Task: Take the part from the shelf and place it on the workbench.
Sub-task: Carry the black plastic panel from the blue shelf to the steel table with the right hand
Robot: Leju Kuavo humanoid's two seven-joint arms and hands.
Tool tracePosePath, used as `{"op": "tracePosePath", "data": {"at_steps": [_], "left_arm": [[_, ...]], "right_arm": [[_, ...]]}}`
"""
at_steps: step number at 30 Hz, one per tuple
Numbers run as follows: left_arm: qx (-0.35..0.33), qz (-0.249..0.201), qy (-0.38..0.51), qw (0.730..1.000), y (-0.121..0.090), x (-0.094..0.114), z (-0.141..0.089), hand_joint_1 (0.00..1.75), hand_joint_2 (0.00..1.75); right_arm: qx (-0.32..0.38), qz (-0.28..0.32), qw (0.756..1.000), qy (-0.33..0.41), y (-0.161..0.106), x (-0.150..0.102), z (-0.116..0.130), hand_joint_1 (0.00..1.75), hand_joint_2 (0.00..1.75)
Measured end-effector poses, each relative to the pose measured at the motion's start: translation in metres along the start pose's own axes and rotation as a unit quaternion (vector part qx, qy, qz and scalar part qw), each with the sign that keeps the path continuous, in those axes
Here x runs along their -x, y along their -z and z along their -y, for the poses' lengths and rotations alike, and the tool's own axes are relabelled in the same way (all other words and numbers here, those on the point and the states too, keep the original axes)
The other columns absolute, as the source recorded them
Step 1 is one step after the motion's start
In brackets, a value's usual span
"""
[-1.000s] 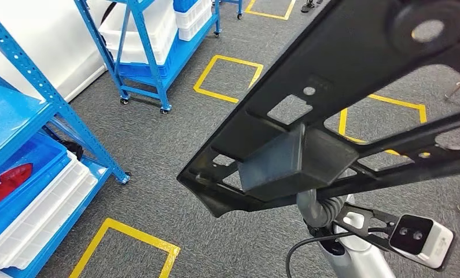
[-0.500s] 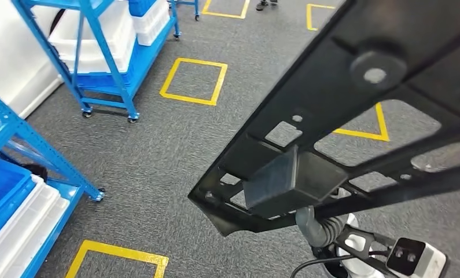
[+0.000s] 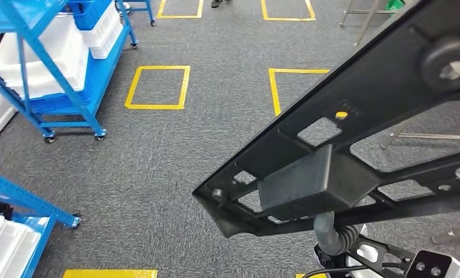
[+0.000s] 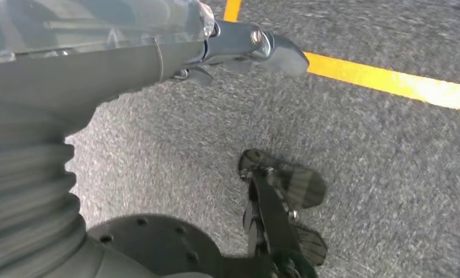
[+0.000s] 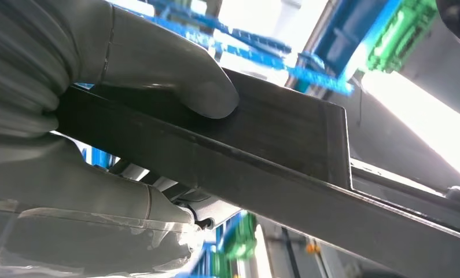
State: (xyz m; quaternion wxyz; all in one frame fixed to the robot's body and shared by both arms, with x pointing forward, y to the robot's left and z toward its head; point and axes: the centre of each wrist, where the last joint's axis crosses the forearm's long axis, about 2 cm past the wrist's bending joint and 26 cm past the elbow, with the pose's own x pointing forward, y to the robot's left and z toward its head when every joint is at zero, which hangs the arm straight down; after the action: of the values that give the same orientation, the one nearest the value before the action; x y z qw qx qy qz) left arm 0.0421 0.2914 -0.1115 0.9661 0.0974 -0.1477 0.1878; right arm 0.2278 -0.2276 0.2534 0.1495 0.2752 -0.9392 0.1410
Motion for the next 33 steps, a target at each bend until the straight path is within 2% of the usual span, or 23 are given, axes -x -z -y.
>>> {"op": "tracePosePath", "data": {"at_steps": [11, 22, 33], "left_arm": [[-0.001, -0.002, 0.000, 1.000, 0.000, -0.001, -0.001, 0.00, 1.75], [-0.020, -0.008, -0.014, 1.000, 0.004, -0.009, -0.013, 0.00, 1.75], [-0.066, -0.013, -0.067, 0.995, 0.006, -0.010, -0.027, 0.00, 1.75]], "right_arm": [[0.019, 0.017, 1.000, -0.016, 0.013, 0.007, -0.004, 1.75, 1.75], [0.020, 0.054, 0.998, -0.025, 0.042, 0.019, 0.005, 1.75, 1.75], [0.012, 0.055, 0.998, -0.021, 0.046, 0.025, -0.004, 1.75, 1.75]]}}
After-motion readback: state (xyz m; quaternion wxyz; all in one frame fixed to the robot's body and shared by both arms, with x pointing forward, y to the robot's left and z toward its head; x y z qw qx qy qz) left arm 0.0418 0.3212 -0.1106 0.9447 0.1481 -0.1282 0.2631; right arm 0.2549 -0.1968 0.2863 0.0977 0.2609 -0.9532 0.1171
